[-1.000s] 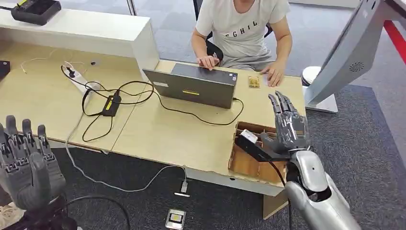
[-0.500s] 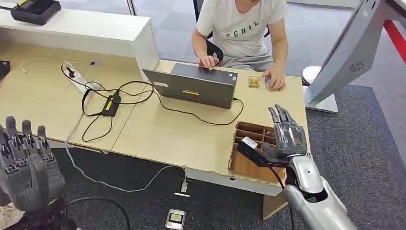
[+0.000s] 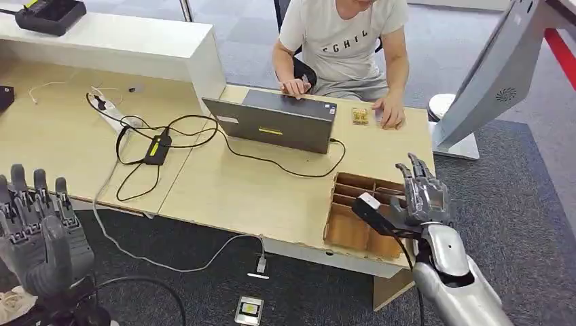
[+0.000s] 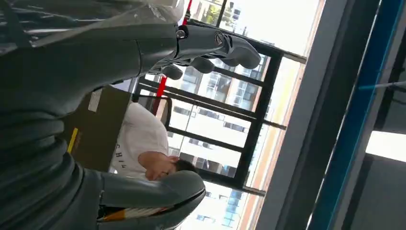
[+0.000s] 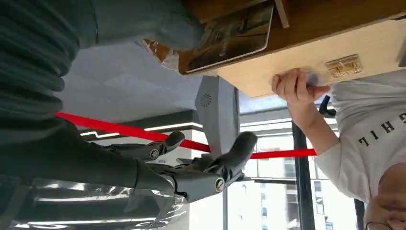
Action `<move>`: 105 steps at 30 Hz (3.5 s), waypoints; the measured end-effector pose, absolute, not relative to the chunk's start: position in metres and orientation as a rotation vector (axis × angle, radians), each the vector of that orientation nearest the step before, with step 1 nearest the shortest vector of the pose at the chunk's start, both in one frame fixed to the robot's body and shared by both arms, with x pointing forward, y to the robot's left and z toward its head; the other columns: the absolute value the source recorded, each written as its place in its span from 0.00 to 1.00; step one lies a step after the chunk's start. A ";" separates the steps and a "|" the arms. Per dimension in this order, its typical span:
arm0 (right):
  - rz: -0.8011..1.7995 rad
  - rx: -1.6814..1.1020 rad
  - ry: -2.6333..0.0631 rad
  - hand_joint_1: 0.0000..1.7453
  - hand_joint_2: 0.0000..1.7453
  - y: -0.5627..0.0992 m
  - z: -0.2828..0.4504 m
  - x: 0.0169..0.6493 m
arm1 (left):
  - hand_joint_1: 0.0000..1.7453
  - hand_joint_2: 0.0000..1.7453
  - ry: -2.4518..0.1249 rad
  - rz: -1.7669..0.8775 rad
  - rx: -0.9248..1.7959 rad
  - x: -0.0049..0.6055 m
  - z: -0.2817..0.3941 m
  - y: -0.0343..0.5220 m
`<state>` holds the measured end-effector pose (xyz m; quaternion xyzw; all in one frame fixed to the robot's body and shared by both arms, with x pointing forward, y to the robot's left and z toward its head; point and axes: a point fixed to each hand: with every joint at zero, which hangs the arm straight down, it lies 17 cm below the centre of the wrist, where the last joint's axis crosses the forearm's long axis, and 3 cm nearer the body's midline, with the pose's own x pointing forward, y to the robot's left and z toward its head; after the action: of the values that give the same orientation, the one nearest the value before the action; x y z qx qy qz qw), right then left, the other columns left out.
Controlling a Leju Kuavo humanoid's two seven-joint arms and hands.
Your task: Pass the card to the sensor for recognition and then transmit it.
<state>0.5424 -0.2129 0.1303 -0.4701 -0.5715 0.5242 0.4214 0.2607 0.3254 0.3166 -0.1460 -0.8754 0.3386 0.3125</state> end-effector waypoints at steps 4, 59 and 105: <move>1.316 -1.177 -1.411 0.38 1.00 -0.218 0.123 0.542 | 0.00 1.00 -2.304 0.895 -0.387 0.264 0.314 0.325; 1.406 -1.086 -1.452 1.00 1.00 -0.164 0.109 0.538 | 0.00 1.00 -2.296 0.900 -0.347 0.262 0.308 0.325; 1.258 -1.327 -1.762 1.00 1.00 -0.089 0.306 0.599 | 0.00 1.00 -2.302 0.982 -0.224 0.252 0.309 0.337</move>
<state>0.5992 -0.0894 0.3058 -0.4990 -0.6627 0.4731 0.2966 0.2517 0.3373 0.3085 -0.0848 -0.8711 0.3718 0.3094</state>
